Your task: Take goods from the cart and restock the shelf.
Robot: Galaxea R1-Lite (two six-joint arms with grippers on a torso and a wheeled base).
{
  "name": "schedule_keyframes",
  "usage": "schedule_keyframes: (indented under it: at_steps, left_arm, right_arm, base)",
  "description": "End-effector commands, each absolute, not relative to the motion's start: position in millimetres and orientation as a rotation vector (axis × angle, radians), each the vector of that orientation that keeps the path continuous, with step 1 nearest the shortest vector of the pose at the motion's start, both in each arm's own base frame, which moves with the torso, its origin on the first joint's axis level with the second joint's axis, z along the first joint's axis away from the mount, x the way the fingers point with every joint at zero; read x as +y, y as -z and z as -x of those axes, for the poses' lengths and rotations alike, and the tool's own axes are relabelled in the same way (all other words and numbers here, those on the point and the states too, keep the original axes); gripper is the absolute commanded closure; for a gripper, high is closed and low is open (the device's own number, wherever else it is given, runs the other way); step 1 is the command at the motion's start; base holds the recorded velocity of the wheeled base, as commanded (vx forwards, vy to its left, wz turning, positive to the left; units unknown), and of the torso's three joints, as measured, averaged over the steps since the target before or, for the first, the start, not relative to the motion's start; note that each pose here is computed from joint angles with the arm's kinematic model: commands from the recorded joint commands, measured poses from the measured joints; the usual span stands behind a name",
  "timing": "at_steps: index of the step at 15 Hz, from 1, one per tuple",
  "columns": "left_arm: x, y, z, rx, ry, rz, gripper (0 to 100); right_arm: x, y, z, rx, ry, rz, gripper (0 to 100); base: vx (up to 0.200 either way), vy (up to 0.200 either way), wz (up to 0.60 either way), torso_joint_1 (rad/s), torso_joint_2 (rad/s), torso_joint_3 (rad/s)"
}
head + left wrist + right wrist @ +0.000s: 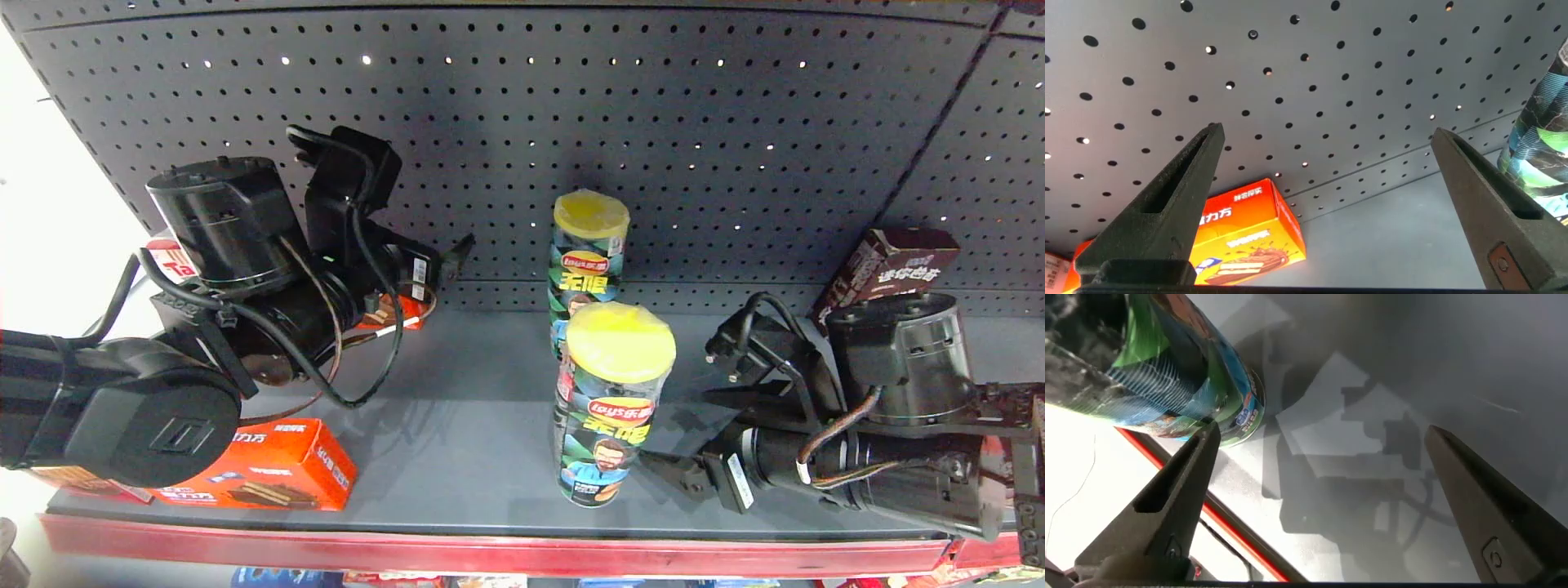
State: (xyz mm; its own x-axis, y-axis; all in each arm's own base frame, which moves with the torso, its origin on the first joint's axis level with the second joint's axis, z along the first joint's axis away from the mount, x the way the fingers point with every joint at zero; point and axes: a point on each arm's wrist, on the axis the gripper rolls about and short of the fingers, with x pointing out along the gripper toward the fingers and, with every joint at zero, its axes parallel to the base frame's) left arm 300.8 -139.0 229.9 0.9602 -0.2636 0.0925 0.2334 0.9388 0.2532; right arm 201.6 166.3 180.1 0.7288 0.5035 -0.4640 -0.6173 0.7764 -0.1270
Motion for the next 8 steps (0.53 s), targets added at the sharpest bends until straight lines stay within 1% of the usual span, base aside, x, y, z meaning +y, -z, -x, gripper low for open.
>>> schedule_keyframes:
  at_steps: [1,6,7,8]
  left_arm:
    - [-139.3,-229.6,-301.5,-0.126,0.254,-0.244,0]
    - [-138.7,-229.5,-300.1,-0.124,0.254,-0.243,0]
    - [-137.5,-227.6,-297.7,-0.115,0.256,-0.247,0]
    - [-133.3,-231.3,-287.7,-0.121,0.256,-0.245,0]
  right_arm:
    - [168.0,-179.1,-203.1,0.428,-0.628,0.285,0]
    - [159.8,-185.8,-198.3,0.399,-0.614,0.269,0]
    - [149.7,-191.1,-194.9,0.376,-0.591,0.254,0]
    - [136.4,-200.1,-188.9,0.338,-0.562,0.233,0]
  base:
    - [0.000,0.000,0.00,0.000,0.00,0.000]
    - [0.000,0.000,0.00,0.000,0.00,0.000]
    - [0.000,0.000,0.00,0.000,0.00,0.000]
    - [0.000,0.000,0.00,0.000,0.00,0.000]
